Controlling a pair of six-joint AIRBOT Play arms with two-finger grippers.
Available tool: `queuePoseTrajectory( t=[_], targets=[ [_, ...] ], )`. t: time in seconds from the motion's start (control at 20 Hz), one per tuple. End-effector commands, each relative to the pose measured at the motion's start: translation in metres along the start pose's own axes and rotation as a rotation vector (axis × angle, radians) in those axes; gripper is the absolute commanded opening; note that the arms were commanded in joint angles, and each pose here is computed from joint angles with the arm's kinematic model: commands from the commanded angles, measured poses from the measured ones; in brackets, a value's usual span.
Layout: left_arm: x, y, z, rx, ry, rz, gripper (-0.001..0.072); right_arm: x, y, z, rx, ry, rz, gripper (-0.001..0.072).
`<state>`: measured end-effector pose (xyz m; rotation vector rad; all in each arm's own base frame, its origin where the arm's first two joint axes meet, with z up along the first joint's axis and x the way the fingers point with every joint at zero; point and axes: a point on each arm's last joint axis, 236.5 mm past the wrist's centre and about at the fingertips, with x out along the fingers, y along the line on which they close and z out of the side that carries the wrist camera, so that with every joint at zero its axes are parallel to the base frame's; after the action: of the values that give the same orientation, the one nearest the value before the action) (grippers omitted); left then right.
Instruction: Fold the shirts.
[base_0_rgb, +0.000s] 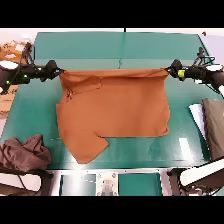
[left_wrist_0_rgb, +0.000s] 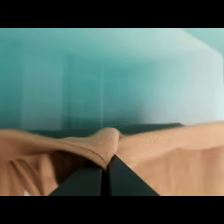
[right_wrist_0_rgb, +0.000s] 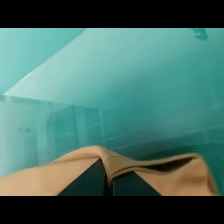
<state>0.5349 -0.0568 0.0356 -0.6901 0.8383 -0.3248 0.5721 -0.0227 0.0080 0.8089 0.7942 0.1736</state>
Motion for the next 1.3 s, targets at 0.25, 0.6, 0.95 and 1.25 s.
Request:
queuePoseTrajectory(
  t=[0.25,0.6,0.95,1.25],
  targets=[
    [-0.01,-0.011,0.066,0.088,-0.194,0.02,0.0028,0.015,0.016,0.048,-0.062,-0.071,0.044,0.0015],
    [-0.005,0.002,0.013,0.177,0.035,0.06,0.0028,0.007,0.002,-0.005,-0.102,0.166,0.025,0.0013],
    [-0.005,0.048,-0.08,0.128,0.339,0.143,0.0028,-0.015,-0.057,-0.083,-0.08,0.429,-0.175,0.0012],
    [-0.002,0.06,-0.105,0.079,0.383,0.153,0.0028,-0.018,-0.073,-0.122,0.008,0.512,-0.225,0.0014]
  ],
)
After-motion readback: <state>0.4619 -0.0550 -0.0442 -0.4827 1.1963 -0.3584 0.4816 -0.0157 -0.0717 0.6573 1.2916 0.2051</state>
